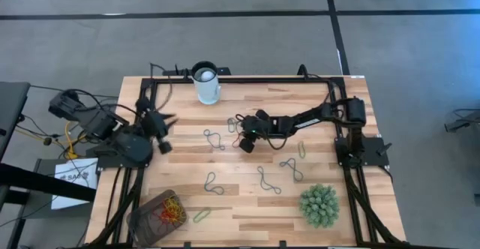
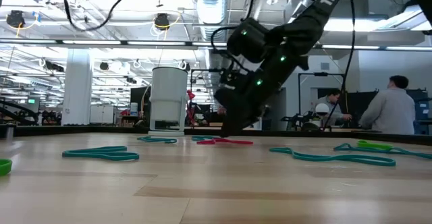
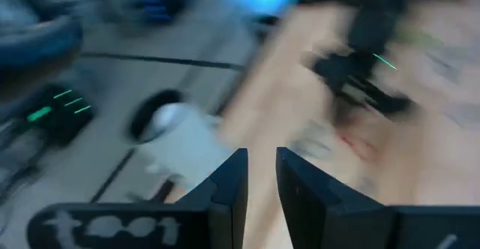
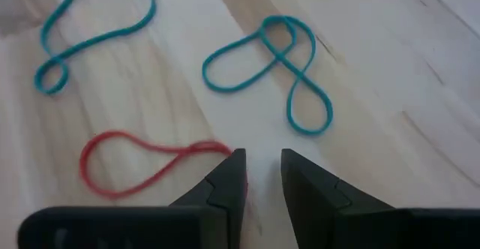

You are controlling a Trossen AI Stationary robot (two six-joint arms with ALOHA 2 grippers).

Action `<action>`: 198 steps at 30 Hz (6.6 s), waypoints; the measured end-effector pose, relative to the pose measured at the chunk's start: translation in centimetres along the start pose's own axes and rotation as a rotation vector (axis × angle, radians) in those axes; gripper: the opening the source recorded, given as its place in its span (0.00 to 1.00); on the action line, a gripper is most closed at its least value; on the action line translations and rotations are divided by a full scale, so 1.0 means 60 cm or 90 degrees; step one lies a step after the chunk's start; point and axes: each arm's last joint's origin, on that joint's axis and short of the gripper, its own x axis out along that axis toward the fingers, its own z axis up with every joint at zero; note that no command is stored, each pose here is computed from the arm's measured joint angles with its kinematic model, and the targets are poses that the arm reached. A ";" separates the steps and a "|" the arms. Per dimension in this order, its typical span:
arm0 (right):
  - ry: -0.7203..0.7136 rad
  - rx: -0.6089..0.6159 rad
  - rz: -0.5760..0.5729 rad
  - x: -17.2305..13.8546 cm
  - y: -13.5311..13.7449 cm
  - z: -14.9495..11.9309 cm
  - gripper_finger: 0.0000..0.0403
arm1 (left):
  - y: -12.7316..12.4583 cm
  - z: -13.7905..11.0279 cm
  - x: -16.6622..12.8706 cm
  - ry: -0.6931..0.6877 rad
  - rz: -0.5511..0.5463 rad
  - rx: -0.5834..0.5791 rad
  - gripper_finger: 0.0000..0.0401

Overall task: Pick and place items into bin
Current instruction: Put the red rubber band into the black bin, then put the blue rubber band into the black bin

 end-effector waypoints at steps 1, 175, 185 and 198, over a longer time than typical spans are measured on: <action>0.006 -0.001 0.004 0.006 0.002 -0.001 0.20 | 0.001 -0.007 0.007 -0.013 0.045 -0.024 0.15; -0.247 -0.066 0.346 -0.256 0.025 -0.017 0.20 | -0.149 -0.091 0.347 0.327 -0.380 0.253 0.15; -0.231 -0.076 0.354 -0.254 0.035 -0.024 0.20 | -0.128 -0.124 0.426 0.361 -0.438 0.185 0.15; -0.229 -0.076 0.353 -0.253 0.035 -0.024 0.20 | -0.149 -0.153 0.453 0.398 -0.446 0.187 0.15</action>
